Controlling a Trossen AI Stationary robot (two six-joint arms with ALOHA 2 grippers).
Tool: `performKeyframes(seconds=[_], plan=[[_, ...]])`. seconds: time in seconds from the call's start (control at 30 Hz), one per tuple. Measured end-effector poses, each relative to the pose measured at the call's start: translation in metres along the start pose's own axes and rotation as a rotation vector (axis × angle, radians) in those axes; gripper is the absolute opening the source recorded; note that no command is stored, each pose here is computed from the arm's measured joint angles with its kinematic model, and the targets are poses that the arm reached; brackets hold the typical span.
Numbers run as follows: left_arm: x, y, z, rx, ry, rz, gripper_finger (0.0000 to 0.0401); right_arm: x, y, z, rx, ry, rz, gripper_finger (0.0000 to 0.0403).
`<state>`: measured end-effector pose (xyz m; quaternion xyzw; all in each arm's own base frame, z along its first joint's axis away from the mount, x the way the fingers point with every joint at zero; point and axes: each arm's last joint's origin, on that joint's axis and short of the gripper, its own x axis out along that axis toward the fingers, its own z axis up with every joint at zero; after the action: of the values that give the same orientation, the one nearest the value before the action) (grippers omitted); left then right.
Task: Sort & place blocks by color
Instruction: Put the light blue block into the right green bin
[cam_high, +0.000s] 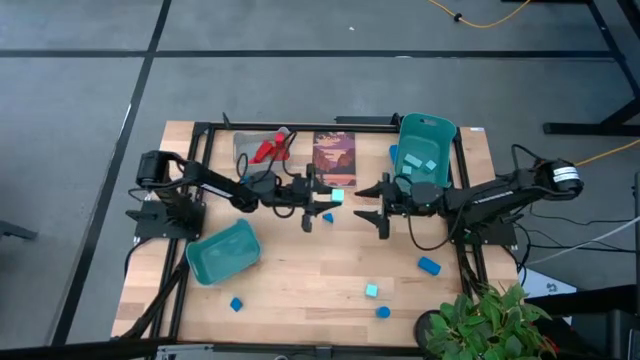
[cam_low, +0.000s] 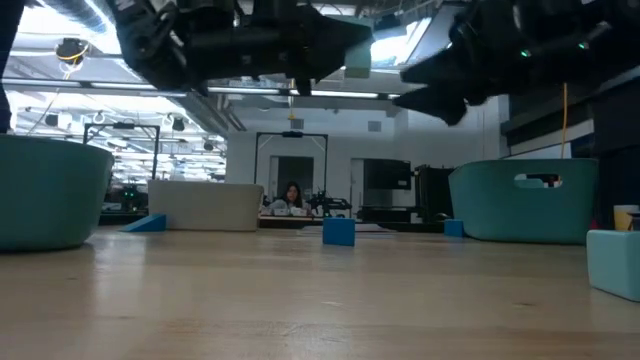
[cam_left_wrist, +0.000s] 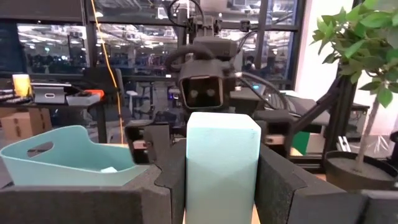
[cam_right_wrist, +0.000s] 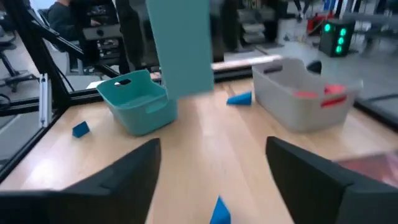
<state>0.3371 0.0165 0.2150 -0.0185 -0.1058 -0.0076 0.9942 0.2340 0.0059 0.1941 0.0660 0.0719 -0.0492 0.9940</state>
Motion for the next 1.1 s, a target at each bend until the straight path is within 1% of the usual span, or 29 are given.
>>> performKeyframes(seconds=[0.07, 0.17, 0.37, 0.67, 0.73, 0.83, 1.1], plan=[[0.006, 0.0, -0.001, 0.0, -0.004, 0.0, 0.0125, 0.007, 0.002, 0.006, -0.022, -0.008, 0.0, 0.031], [0.011, 0.001, -0.005, 0.0, -0.002, -0.002, 0.0125, 0.017, 0.005, 0.012, -0.019, -0.01, 0.023, 0.0321], [0.015, 0.001, -0.012, -0.018, -0.005, -0.003, 0.0125, 0.029, 0.008, 0.013, -0.023, 0.011, 0.093, 0.0322], [0.015, 0.001, -0.01, -0.025, -0.022, -0.005, 0.0125, 0.044, 0.012, 0.023, -0.022, -0.004, 0.098, 0.0319], [0.015, 0.0, -0.011, -0.026, -0.018, -0.006, 0.0125, 0.047, 0.012, 0.024, -0.023, -0.006, 0.099, 0.0307], [0.015, 0.0, -0.01, -0.025, -0.022, -0.01, 0.0125, 0.047, 0.012, 0.023, -0.023, 0.002, 0.098, 0.0274], [0.015, 0.0, -0.011, -0.031, -0.019, -0.016, 0.0125, 0.047, 0.012, 0.022, -0.03, 0.014, 0.087, 0.0147]])
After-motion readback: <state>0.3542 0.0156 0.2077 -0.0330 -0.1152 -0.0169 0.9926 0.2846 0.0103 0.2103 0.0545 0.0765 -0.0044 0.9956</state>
